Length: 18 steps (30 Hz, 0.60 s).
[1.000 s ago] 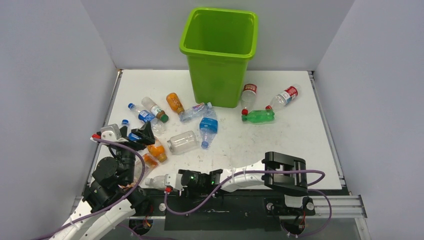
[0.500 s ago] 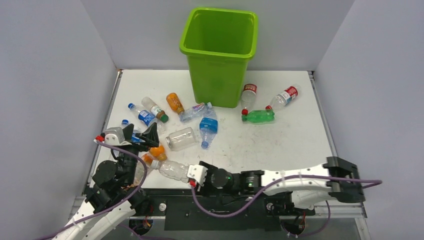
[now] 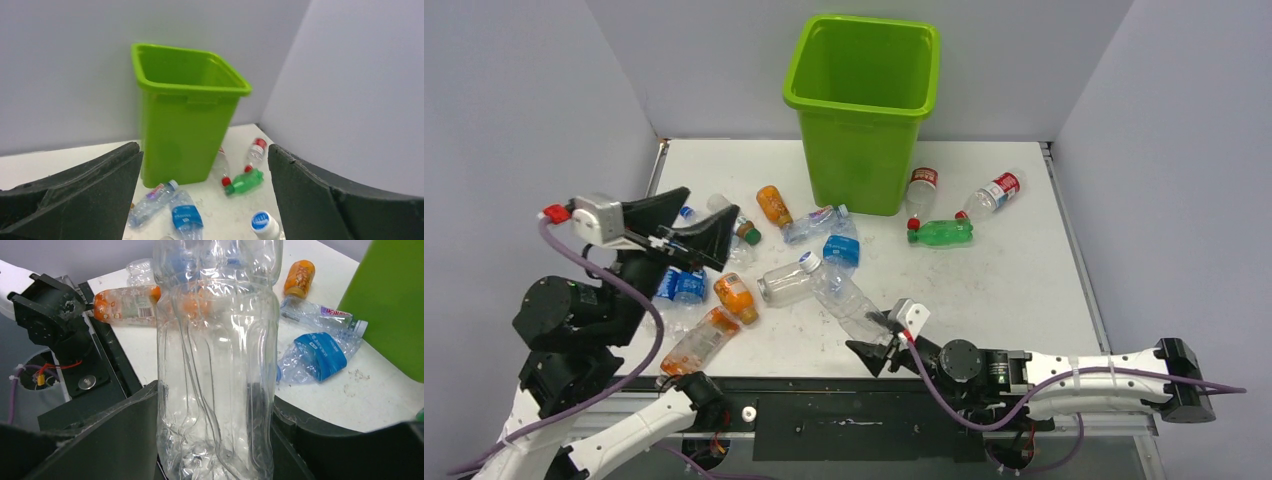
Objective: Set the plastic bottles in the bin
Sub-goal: Pick up the plastic bottle from the corner of the board.
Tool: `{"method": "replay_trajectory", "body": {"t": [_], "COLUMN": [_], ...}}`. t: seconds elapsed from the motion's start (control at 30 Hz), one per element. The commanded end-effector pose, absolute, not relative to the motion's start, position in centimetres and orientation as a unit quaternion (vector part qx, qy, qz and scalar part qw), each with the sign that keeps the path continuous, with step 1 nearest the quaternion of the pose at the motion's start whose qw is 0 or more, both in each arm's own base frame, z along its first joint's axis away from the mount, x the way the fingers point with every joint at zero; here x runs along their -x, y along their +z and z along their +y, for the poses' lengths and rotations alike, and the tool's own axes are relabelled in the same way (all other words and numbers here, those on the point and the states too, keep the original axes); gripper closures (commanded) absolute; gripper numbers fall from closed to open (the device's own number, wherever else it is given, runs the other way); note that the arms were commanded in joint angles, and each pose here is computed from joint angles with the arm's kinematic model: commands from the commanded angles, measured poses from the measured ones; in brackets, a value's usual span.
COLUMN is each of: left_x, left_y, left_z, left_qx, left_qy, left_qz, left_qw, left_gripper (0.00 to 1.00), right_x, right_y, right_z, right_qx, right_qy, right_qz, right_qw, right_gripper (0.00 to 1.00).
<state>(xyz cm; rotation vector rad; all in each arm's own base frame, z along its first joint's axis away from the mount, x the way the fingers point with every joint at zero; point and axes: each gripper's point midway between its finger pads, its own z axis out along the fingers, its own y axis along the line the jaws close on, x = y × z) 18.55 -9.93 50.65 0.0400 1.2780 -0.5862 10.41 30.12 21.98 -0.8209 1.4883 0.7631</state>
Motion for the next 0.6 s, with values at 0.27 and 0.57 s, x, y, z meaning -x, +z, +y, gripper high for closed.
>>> {"method": "replay_trajectory", "body": {"t": [0.27, 0.57], "left_x": [-15.3, -13.5], "left_y": [42.1, 44.1], "left_z": [-20.2, -22.4], "left_qx": [-0.118, -0.123], "left_qy": [-0.522, -0.632], "left_qz": [0.523, 0.454], "left_qw": [0.663, 0.616], "left_gripper": [0.04, 0.04], "right_x": [-9.3, -8.9], "right_y": [29.0, 30.0], "right_z": [29.8, 29.4], "right_qx": [0.237, 0.227], "right_qy": [0.473, 0.497], "right_qz": [0.570, 0.551], "right_qw": [0.629, 0.630], "right_gripper": [0.74, 0.75]}}
